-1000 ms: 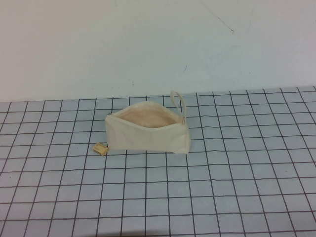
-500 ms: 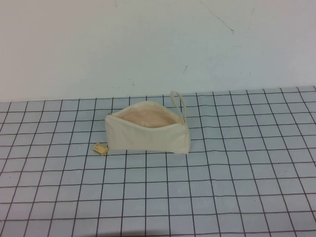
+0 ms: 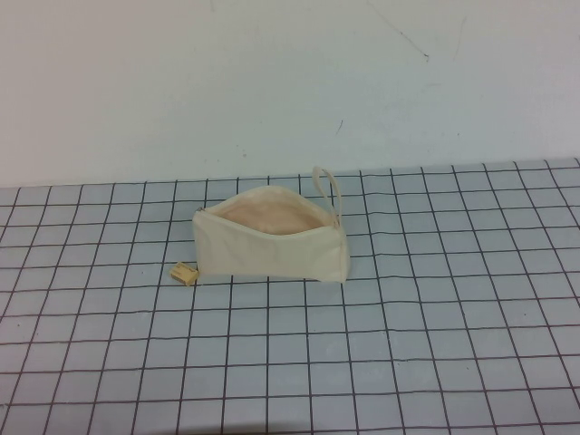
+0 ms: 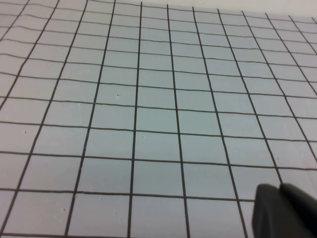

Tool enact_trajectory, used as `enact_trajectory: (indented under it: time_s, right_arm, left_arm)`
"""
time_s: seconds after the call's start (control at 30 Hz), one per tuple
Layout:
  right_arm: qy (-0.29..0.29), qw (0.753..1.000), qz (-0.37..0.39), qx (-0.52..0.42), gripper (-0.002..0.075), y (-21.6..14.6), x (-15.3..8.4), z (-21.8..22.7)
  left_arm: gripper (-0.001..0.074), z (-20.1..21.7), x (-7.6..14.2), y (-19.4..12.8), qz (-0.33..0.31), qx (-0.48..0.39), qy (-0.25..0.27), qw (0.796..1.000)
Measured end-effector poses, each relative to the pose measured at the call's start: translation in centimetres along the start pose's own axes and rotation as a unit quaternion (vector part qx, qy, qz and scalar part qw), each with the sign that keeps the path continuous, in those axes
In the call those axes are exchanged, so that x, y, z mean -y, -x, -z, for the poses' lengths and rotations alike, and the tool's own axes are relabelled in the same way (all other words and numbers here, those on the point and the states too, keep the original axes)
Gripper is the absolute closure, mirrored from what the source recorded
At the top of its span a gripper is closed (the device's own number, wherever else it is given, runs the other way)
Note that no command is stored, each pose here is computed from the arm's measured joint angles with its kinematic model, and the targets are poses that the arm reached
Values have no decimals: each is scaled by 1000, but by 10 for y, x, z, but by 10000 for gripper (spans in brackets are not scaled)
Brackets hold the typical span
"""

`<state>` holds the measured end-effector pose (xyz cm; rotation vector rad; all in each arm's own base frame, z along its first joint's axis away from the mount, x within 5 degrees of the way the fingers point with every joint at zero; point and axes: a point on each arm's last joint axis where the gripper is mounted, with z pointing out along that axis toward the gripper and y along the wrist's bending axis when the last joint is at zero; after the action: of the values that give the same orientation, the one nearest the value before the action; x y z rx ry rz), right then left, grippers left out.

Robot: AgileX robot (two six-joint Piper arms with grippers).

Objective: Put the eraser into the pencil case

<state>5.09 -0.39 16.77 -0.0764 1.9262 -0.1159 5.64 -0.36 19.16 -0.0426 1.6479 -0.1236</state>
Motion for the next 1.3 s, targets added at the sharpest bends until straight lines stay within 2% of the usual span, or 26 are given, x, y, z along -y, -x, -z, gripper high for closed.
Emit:
enact_trajectory:
  time_s: [0.23, 0.43, 0.47, 0.53, 0.67, 0.77, 0.9, 1.0, 1.1, 1.2, 1.3]
  right_arm:
    - [0, 1000, 0, 0, 726, 0, 0, 0]
    - [0, 1000, 0, 0, 726, 0, 0, 0]
    - [0, 1000, 0, 0, 726, 0, 0, 0]
    - [0, 1000, 0, 0, 726, 0, 0, 0]
    - [0, 1000, 0, 0, 726, 0, 0, 0]
    - [0, 1000, 0, 0, 726, 0, 0, 0]
    - [0, 1000, 0, 0, 726, 0, 0, 0]
    - [0, 1000, 0, 0, 726, 0, 0, 0]
    - [0, 1000, 0, 0, 726, 0, 0, 0]
    - [0, 1000, 4, 0, 726, 0, 0, 0]
    - [0, 1000, 8, 0, 726, 0, 0, 0]
  left_arm:
    - [737, 7, 1, 35, 0, 193, -3, 981]
    - [737, 15, 1, 50, 2, 287, -5, 958]
    - [737, 18, 0, 55, 8, 318, -4, 948]
    - [737, 19, -1, 57, 24, 326, -1, 945]
    - [737, 20, 3, 72, 19, 244, -5, 969]
    - [737, 26, 10, 99, -21, 187, -10, 982]
    - [737, 16, 18, 141, -59, 54, -18, 997]
    - [737, -11, 21, 160, -77, -59, -19, 995]
    - [737, -41, 21, 172, -80, -113, -18, 990]
    - [737, -77, 21, 169, -67, -143, -17, 987]
    - [737, -117, 22, 158, -24, -178, -21, 983]
